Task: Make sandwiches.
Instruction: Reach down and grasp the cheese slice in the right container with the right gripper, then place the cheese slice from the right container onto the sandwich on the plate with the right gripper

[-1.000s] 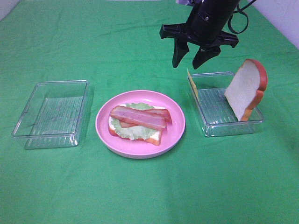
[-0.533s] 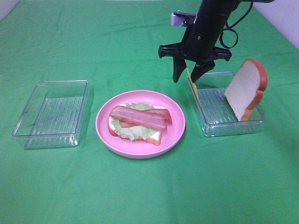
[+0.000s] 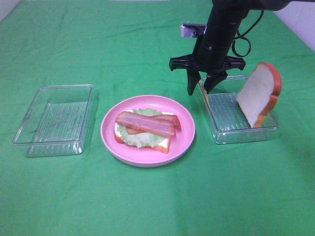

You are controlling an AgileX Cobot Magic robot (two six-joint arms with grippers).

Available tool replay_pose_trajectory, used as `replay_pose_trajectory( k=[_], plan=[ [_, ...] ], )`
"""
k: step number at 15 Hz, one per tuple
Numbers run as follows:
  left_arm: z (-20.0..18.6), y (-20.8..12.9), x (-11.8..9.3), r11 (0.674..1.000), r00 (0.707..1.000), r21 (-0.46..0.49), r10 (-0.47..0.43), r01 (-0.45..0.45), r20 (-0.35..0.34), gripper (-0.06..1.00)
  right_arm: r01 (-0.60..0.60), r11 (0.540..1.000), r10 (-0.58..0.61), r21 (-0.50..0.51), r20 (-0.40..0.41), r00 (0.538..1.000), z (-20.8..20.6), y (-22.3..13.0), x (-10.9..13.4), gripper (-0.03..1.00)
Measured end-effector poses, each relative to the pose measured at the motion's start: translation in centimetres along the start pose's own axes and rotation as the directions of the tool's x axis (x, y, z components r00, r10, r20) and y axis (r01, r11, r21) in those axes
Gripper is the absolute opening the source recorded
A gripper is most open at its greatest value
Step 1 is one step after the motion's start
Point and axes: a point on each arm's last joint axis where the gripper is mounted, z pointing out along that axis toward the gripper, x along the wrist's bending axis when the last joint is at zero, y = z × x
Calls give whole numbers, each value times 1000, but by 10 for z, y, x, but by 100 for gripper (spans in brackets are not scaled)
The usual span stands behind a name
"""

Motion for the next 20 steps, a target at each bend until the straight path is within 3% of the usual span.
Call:
replay_pose_trajectory(
  k=[3, 7, 14, 20],
  plan=[
    [0, 0, 0, 1000, 1000, 0, 0, 0, 0, 78, 0, 1000, 0, 4, 3, 1000, 2, 0, 0, 29],
    [0, 0, 0, 1000, 1000, 0, 0, 0, 0, 78, 1, 1000, -1, 3, 12, 1000, 2, 0, -1, 27],
    [0, 0, 0, 1000, 1000, 0, 0, 0, 0, 78, 0, 1000, 0, -6, 63, 998, 2, 1, -6, 0],
    [0, 0, 0, 1000, 1000, 0, 0, 0, 0, 78, 9, 999, -6, -37, 68, 998, -14, 0, -5, 0]
  ],
)
